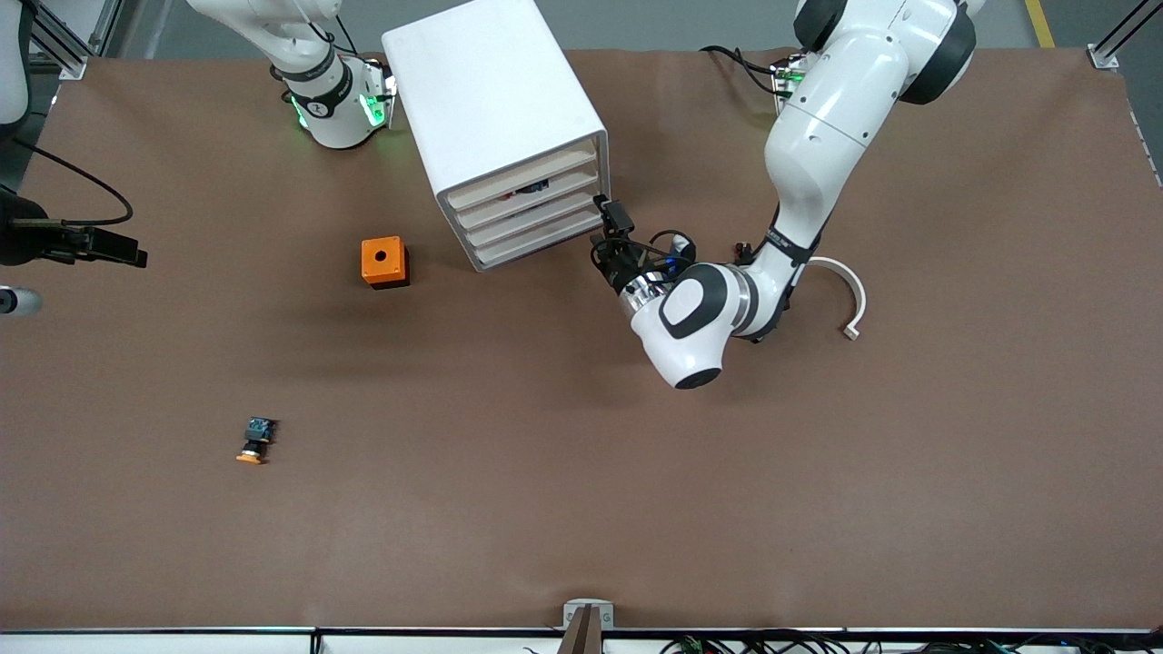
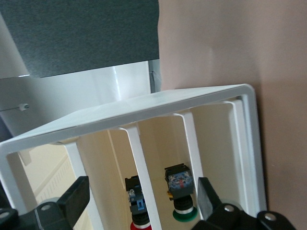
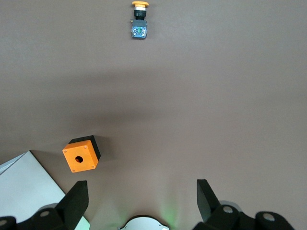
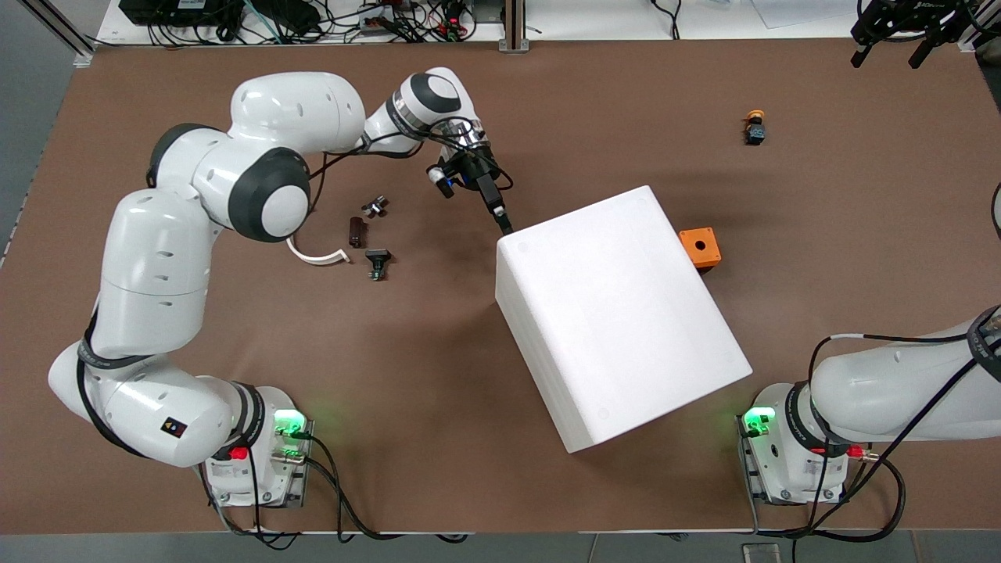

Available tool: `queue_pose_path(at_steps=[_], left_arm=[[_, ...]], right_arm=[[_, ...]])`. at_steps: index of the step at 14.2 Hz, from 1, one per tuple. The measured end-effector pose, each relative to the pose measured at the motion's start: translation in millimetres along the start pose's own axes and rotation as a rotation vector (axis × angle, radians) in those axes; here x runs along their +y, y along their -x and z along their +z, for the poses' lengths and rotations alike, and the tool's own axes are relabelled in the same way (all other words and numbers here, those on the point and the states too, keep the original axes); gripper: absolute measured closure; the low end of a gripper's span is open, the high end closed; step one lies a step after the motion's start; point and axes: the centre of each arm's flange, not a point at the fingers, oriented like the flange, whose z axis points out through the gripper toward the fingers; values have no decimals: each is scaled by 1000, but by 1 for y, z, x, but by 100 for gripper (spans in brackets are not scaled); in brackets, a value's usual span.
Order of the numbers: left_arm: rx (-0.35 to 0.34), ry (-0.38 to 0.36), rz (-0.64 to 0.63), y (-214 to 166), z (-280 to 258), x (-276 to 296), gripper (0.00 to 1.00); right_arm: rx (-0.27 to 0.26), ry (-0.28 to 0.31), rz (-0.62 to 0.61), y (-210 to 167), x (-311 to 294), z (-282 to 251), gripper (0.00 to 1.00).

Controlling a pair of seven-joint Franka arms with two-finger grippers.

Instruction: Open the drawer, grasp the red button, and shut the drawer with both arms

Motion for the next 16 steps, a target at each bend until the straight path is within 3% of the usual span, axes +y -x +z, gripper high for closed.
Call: queue_pose_path(at_steps=[2, 4, 5, 7, 8, 11, 12, 14, 15, 16], left_arm=[[1, -25, -1, 8, 16, -1, 9], [19, -41, -2, 15, 34, -2, 26], [32, -46, -4, 18, 44, -1, 26], [58, -57, -9, 21, 62, 2, 41], [72, -65, -15, 21, 71, 3, 42], [105, -96, -36, 17, 90, 9, 67], [106, -99, -39, 16, 90, 10, 67], [99, -103, -40, 15, 86, 10, 82], [96, -104, -40, 14, 84, 10, 82], [94, -106, -49, 14, 83, 10, 89]], right_arm=[[-7, 0, 48, -1, -4, 3, 0], [-22, -12, 94, -2, -14, 10, 0], [-29, -31, 112, -3, -19, 13, 0], [-38, -67, 168, -5, -25, 19, 0], [-36, -77, 197, -6, -29, 21, 0], [-3, -74, 318, -10, -54, 18, 0], [5, -73, 356, -10, -64, 18, 0], [3, -68, 389, -10, -78, 21, 0], [-3, -65, 391, -10, -80, 24, 0], [-10, -63, 389, -8, -81, 26, 0]])
